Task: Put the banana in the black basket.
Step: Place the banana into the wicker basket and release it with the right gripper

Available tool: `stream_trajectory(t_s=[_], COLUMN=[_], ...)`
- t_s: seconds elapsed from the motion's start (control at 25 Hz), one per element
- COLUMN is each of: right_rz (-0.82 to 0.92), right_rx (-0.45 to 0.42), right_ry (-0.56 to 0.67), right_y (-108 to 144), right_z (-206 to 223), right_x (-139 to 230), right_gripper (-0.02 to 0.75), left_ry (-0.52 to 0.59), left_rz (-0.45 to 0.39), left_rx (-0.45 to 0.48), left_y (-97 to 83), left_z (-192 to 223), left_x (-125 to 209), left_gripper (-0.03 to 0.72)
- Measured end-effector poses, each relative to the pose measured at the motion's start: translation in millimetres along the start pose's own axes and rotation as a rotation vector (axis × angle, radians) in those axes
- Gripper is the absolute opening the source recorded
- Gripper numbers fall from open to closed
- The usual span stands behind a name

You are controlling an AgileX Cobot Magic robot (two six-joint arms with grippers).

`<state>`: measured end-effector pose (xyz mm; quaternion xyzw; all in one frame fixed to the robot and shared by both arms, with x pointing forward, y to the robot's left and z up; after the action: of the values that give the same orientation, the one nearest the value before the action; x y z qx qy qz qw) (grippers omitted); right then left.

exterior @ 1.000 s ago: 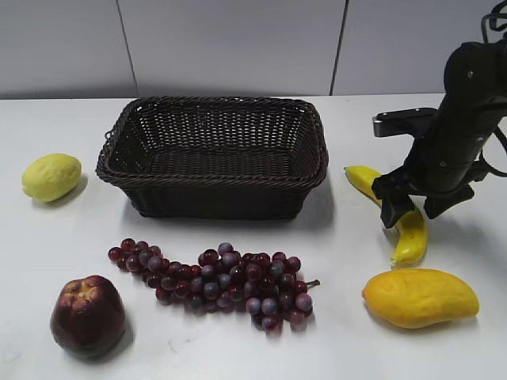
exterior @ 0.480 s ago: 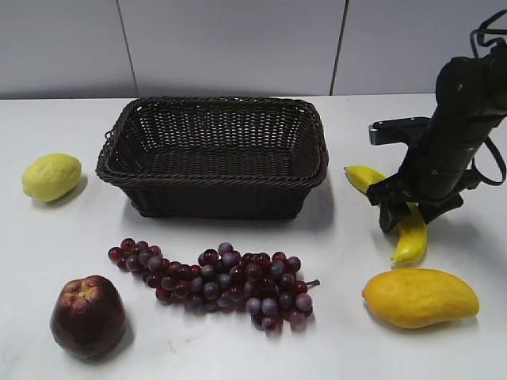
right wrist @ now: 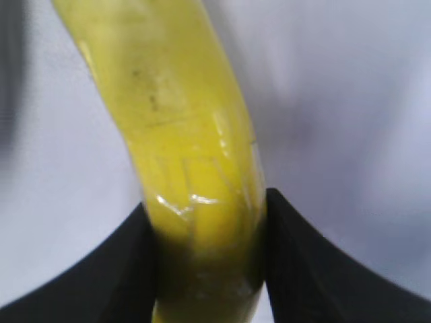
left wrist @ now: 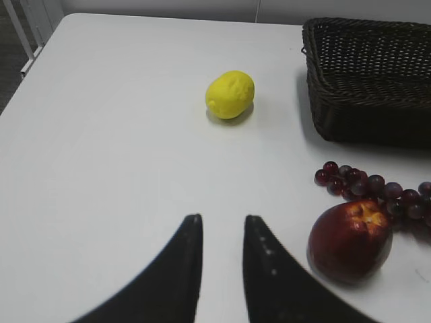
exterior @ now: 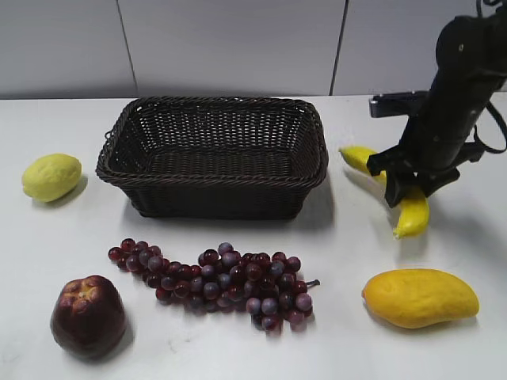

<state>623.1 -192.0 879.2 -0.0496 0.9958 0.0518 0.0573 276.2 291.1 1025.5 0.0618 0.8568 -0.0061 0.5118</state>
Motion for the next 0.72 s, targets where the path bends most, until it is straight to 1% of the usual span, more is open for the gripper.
stream_trajectory(t_s=[0.12,0.2,0.24,0.32,0.44,0.52,0.6,0.72], right_rz=[-0.013,-0.017,-0.016,-0.022,-0.065,-0.114,-0.163,-0.235], right_rx=[-0.016,-0.039,-0.057,-0.12,-0.207,-0.242,-0.27,-0.299], right_ry=[-0.084,-0.168,-0.209,-0.28,-0.369,-0.408,-0.439,-0.463], right_y=[7,14,18,30,56,79,102,135], right_z=[-39,-72,-88,-115,-147,-159,-164,-160], right_x=[-23,-40,-48,-61,-74,-75,-73,-68], right_gripper=[0.351,0.351,0.351,0.351,0.351,0.351,0.351,0.351], left_ry=[0.0,0.0,0.0,0.0,0.0,0.0,0.0,0.0], left_rz=[0.0,0.0,0.0,0.0,0.0,0.0,0.0,0.0], left_rx=[0.0,0.0,0.0,0.0,0.0,0.0,0.0,0.0], left_y=[0.0,0.0,0.0,0.0,0.0,0.0,0.0,0.0], left_z=[0,0,0,0,0,0,0,0], left_x=[0,0,0,0,0,0,0,0], left_gripper=[0.204,0.204,0.204,0.204,0.204,0.204,0.204,0.204])
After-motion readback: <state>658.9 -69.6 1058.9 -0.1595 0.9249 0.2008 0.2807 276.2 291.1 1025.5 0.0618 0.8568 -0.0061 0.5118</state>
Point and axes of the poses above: a point on each arm's last joint axis where the gripper is mounted, z pointing out along that axis toward the gripper, y along the wrist's bending axis when the last joint is at zero, x = y × z, the point moved 5 cm from there along z, pointing out along that axis toward the gripper, and after that the axes turned 5 degrees about z, right-handed, at the moved point
